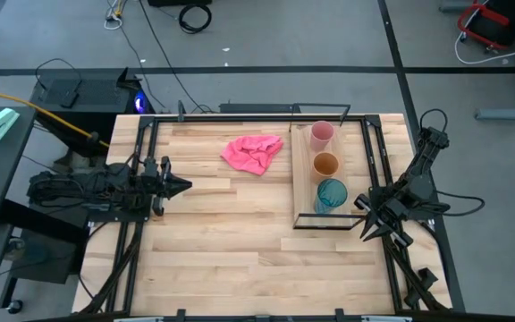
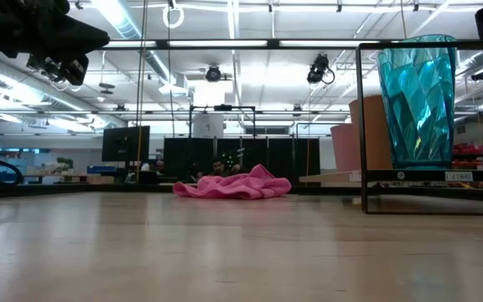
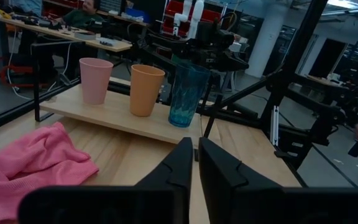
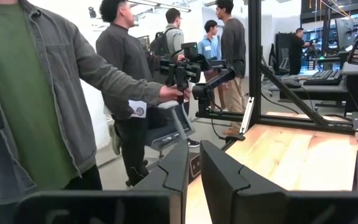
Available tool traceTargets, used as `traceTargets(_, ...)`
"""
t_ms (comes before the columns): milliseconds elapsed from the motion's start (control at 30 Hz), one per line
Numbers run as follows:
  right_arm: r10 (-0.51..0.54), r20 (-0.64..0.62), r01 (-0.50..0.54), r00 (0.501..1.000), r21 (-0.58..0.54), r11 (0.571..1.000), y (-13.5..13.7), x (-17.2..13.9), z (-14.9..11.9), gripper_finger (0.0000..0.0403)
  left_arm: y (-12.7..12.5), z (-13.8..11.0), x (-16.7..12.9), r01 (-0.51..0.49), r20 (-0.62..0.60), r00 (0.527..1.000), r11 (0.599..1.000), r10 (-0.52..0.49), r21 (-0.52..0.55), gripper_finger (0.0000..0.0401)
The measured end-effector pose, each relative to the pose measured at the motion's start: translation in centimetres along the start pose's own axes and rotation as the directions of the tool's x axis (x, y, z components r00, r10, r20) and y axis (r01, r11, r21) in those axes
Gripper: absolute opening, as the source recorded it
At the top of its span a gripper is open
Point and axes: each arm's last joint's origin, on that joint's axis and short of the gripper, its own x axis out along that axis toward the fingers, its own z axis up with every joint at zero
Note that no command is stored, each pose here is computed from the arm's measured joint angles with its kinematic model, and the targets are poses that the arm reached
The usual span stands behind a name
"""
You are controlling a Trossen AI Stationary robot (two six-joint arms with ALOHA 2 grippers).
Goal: Stack small to large cups/mugs on shelf
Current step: Return to Home Position
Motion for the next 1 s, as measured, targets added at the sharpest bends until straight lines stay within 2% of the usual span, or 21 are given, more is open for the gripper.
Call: traceTargets(1000,0.000,0.002,0.000,1.000,0.000,1.000,0.00,0.00,0.05,0.0048,0.00,0.00,0.00,0.000,0.000,1.000,1.000,0.000,0.000,0.0036)
